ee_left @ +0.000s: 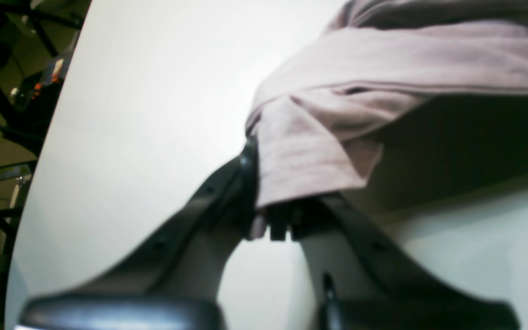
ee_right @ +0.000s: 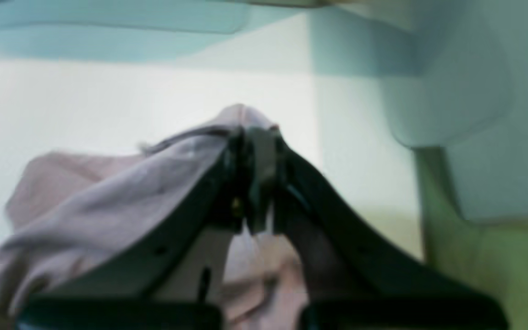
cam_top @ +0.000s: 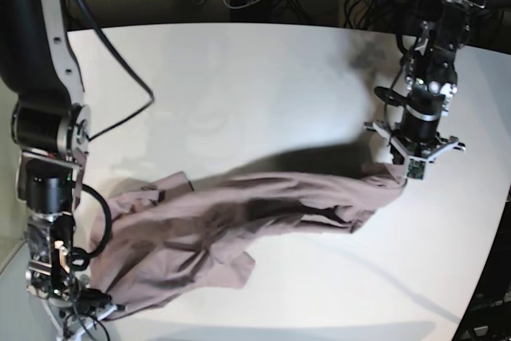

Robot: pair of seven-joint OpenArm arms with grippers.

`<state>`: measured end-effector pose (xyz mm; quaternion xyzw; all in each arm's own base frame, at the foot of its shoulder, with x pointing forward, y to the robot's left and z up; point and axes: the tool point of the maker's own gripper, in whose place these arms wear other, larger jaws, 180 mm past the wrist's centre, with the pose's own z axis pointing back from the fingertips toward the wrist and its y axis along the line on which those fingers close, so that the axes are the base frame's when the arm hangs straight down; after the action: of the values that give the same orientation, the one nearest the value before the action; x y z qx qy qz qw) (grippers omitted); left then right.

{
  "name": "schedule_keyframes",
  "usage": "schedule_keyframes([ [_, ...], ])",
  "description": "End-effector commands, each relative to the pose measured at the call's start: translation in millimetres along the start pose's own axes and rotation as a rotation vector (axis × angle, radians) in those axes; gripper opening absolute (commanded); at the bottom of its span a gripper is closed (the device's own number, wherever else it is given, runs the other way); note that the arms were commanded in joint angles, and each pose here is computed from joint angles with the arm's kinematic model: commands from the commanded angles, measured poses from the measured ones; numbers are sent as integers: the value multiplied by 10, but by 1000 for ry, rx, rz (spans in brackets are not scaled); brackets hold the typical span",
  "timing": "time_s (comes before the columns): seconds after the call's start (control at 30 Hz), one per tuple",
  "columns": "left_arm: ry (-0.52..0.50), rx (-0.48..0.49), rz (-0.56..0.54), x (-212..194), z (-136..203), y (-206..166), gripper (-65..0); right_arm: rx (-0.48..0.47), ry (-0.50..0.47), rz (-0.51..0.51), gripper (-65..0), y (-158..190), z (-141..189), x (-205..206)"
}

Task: Layout the t-shirt on the table in an organized manner, then fold the t-shirt properly
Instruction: 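Pull the grippers apart to stretch the shirt across the table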

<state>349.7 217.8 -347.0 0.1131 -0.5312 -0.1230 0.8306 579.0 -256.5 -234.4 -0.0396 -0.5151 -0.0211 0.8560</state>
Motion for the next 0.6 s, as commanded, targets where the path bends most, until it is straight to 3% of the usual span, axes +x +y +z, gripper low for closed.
schedule_keyframes([
  [0.0,-56,31,-24,159,8,137,-646,-15,-108,-21,-650,-67,60,445],
  [0.07,-50,44,-28,128,33,207,-646,-15,-108,-26,-645,-69,51,475],
  [0.13,-51,72,-14,131,79,316,-646,-14,-107,-30,-598,-65,50,473],
  [0.27,-68,108,-5,183,154,469,-646,-7,-68,-23,-446,-16,13,275],
  [0.43,-67,115,-8,176,157,494,-646,18,111,-26,-251,122,17,-124],
  [0.57,-67,116,-9,176,157,495,-646,24,248,-22,-244,116,283,-608],
])
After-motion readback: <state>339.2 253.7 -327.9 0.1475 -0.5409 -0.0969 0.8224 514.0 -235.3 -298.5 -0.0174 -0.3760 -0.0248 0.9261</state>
